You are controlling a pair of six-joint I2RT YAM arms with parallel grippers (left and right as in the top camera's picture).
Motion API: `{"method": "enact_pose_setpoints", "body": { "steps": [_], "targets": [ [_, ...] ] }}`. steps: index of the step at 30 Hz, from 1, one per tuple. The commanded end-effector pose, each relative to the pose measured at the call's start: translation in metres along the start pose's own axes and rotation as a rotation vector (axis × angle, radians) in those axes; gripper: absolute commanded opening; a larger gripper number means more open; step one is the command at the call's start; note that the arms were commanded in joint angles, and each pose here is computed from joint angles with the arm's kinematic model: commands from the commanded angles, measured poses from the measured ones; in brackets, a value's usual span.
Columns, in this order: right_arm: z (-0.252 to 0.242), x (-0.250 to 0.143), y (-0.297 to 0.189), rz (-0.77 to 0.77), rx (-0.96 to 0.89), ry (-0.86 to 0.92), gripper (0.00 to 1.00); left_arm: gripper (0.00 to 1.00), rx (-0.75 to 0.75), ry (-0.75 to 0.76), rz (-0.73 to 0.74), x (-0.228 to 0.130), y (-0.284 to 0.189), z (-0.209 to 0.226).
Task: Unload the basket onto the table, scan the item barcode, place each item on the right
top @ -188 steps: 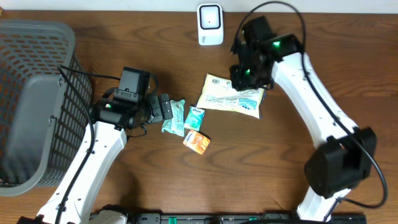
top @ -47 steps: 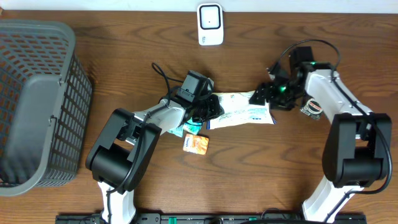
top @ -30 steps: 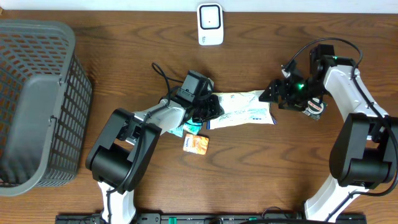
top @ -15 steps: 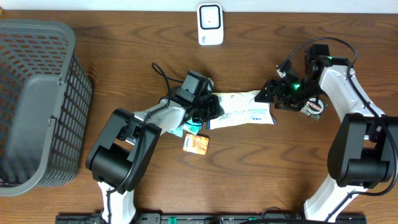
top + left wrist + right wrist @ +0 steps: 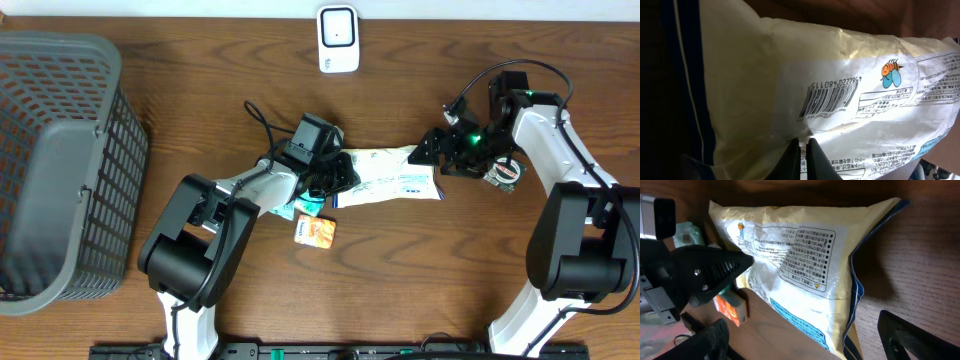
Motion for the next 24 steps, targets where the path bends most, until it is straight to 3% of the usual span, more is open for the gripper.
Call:
{"method": "enact_pose_setpoints", "body": {
  "steps": [1, 24],
  "targets": [
    [0.006, -0.003, 0.004, 0.011, 0.022, -0.023, 0.9, 0.07, 0.082, -0.046, 0.018, -0.008, 0.012, 0.028],
    [0.01, -0.004, 0.026, -0.005, 0.049, -0.03, 0.93, 0.08, 0.081, -0.045, 0.018, -0.008, 0.012, 0.028]
  ]
}}
Point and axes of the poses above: each gripper's point midway between its finger pads, its own y axis out along the fingers, its own z axis along the line the jaws close on, x = y × z, the point moved 1 cm from there along -y, back along the fingers, and after that the axes turned 1 degree about y, right-handed, at the moved point
